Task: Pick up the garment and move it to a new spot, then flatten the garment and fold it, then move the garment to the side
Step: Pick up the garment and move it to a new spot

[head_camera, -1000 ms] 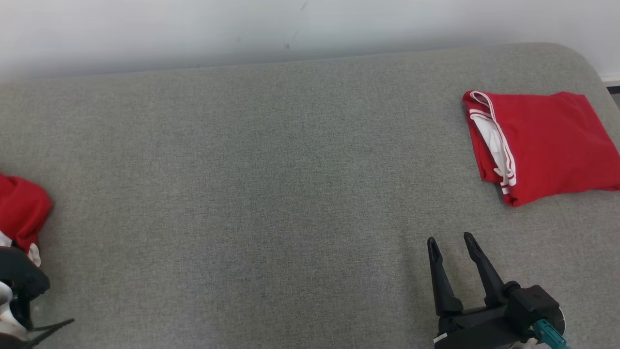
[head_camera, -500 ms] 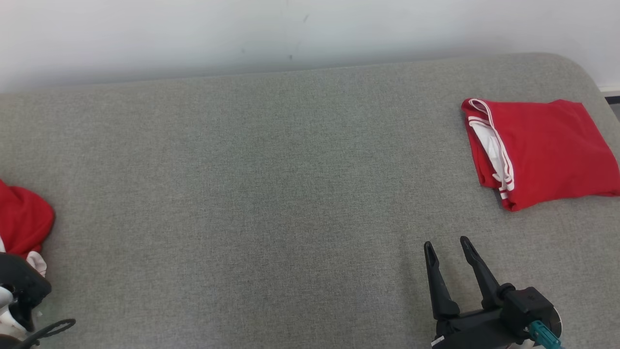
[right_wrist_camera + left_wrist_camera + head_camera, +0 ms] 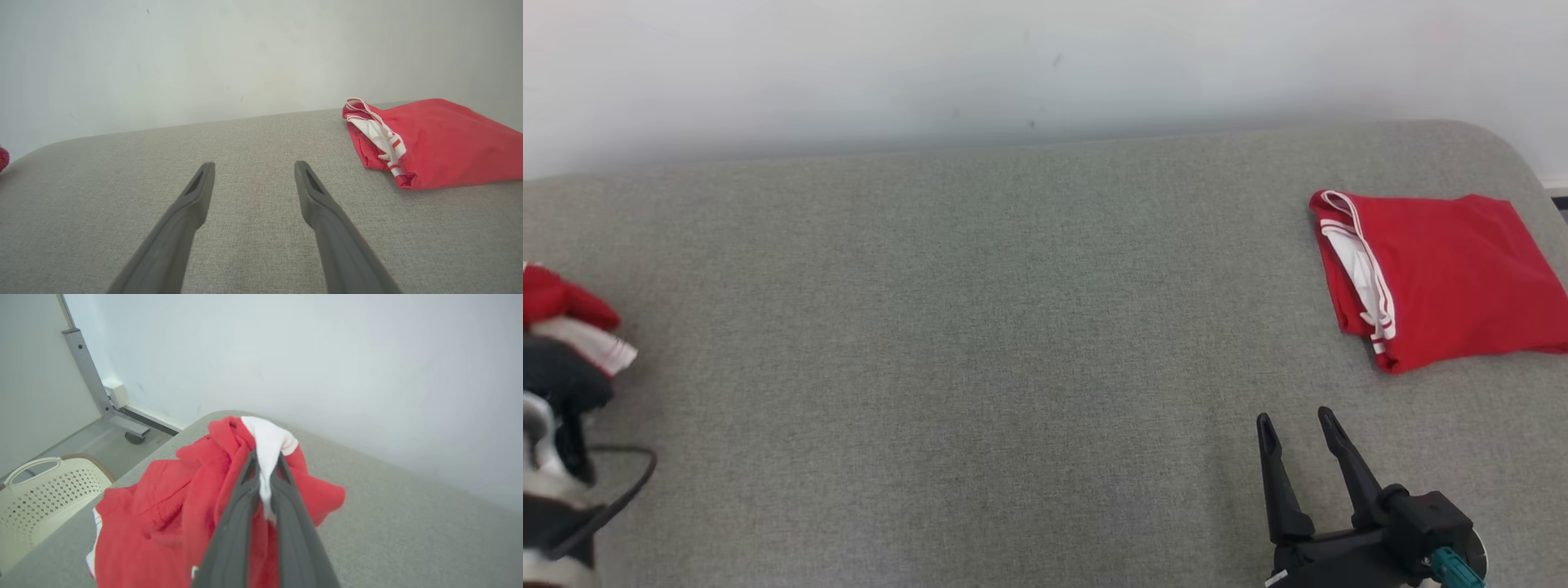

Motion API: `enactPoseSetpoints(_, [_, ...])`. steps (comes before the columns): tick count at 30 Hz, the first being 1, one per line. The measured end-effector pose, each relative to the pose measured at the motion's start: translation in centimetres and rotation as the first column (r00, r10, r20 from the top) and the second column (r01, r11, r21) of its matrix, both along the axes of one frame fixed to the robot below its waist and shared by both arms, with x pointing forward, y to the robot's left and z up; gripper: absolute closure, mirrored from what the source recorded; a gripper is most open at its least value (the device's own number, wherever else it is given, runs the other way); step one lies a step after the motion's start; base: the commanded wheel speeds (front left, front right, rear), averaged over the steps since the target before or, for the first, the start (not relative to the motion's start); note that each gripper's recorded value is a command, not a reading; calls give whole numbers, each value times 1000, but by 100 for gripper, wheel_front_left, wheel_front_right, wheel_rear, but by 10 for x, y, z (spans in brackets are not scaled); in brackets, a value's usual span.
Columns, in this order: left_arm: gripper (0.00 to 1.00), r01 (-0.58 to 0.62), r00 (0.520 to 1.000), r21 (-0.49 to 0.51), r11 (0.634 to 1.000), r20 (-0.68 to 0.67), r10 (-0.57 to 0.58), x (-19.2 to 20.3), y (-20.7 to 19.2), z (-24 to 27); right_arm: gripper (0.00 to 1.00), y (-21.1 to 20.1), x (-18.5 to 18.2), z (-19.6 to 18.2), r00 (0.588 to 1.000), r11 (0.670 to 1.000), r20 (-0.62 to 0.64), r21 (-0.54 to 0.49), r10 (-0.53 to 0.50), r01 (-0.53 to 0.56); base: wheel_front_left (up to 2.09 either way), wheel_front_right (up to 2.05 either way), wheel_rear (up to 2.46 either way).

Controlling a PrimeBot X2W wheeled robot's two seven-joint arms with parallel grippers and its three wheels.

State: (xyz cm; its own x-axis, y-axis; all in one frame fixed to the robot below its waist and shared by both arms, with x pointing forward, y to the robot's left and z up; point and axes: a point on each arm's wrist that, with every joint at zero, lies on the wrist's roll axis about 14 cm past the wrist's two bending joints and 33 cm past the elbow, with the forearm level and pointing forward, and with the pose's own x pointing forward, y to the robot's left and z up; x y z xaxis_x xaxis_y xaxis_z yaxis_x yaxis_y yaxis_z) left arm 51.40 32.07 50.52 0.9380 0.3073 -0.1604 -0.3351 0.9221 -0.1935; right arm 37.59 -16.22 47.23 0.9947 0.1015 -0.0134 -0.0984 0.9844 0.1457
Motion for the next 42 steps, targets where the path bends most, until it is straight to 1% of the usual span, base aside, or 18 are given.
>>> enactPoseSetpoints(4, [100,69,985,34,997,159,-73,15,-28,43,0,1,-1,3,1000,1000,8,0,2,-2,0,0,0])
enactPoseSetpoints(5, [100,101,969,66,993,221,-113,20,-41,62,0,0,-2,4,1000,1000,12,2,0,0,0,0,0])
enactPoseSetpoints(7, [100,136,946,89,987,285,-156,24,-58,82,0,-1,-3,5,1000,1000,14,5,-4,4,0,0,0])
enactPoseSetpoints(13, [100,239,877,120,964,398,-267,23,-118,111,0,-10,-10,5,999,999,11,9,-32,32,0,0,0])
enactPoseSetpoints(16, [100,316,843,132,939,415,-342,19,-156,114,0,-16,-13,5,999,999,12,9,-53,53,0,0,0])
enactPoseSetpoints(20, [100,440,785,155,885,412,-462,9,-211,111,0,-26,-17,4,996,996,6,7,-84,84,0,0,0])
enactPoseSetpoints(23, [100,527,730,172,832,410,-547,1,-249,112,0,-31,-21,1,995,995,-4,5,-101,101,0,0,0])
enactPoseSetpoints(24, [100,527,730,172,832,410,-547,1,-249,112,0,-31,-21,1,995,995,-4,5,-101,101,0,0,0])
enactPoseSetpoints(27, [100,607,662,186,772,420,-621,-9,-285,118,0,-37,-25,-1,993,993,-14,4,-119,119,0,0,0])
enactPoseSetpoints(29, [100,660,615,175,731,433,-659,-18,-309,123,0,-40,-27,-3,991,992,-20,3,-129,129,0,0,0])
enactPoseSetpoints(31, [100,699,576,171,694,440,-689,-27,-331,126,0,-42,-29,-4,990,990,-24,6,-138,138,0,0,0])
enactPoseSetpoints(33, [100,733,550,141,665,452,-702,-37,-346,126,0,-44,-31,-5,989,989,-28,5,-146,147,0,0,0])
enactPoseSetpoints(34, [100,745,544,131,654,446,-710,-41,-352,122,0,-46,-33,-6,988,989,-31,4,-150,150,0,0,0])
enactPoseSetpoints(36, [100,757,551,113,643,418,-722,-47,-359,109,0,-47,-35,-9,987,988,-40,4,-155,155,0,0,0])
enactPoseSetpoints(38, [100,761,574,82,644,380,-726,-49,-360,90,0,-47,-35,-10,987,988,-45,4,-156,157,0,0,0])
enactPoseSetpoints(42, [100,753,623,37,657,282,-730,-52,-353,47,0,-47,-37,-13,986,987,-52,4,-158,158,0,0,0])
